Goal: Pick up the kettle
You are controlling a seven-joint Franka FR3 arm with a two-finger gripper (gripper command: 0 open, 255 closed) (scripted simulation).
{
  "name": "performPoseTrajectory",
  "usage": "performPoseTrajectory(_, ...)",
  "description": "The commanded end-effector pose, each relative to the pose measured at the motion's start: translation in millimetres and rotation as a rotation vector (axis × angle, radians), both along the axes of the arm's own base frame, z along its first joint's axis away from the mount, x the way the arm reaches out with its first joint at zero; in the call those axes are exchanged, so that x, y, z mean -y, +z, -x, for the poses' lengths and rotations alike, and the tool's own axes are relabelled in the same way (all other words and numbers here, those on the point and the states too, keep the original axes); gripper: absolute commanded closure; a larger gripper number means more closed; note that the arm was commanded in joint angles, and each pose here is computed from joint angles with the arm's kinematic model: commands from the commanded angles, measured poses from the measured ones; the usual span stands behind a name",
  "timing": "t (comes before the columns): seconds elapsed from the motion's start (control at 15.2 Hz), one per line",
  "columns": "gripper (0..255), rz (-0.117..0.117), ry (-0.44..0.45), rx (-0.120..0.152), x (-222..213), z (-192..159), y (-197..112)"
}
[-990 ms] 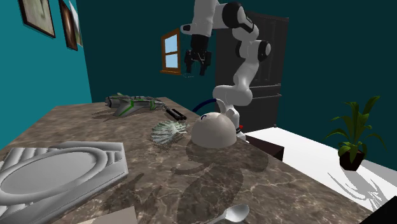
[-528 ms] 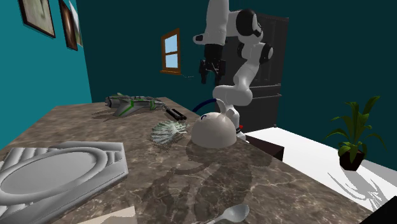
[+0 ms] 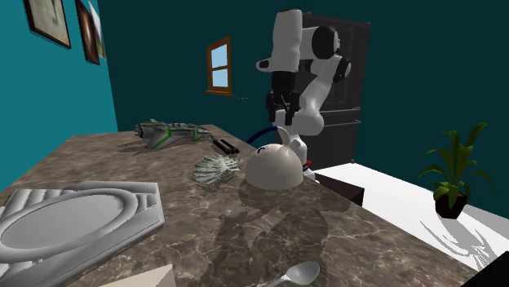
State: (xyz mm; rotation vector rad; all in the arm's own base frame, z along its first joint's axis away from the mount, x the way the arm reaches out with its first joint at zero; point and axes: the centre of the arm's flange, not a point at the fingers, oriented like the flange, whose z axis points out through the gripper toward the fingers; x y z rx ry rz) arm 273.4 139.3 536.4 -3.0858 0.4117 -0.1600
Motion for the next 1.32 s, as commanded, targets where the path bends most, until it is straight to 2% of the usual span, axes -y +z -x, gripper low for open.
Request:
performPoseTrajectory(0.0,0,-0.001,-0.001,0.0,0,1,-10)
performPoseTrajectory(0.2,0,-0.001,-0.001,0.0,0,1,-19)
performPoseTrajectory(0.26,255,-0.001,-0.001,0.0,1,1,-19)
performPoseTrajectory(0.86,255,-0.001,-0.001,0.0,0,1,-19)
performPoseTrajectory(1.25,255,-0.001,-0.001,0.0,0,1,13)
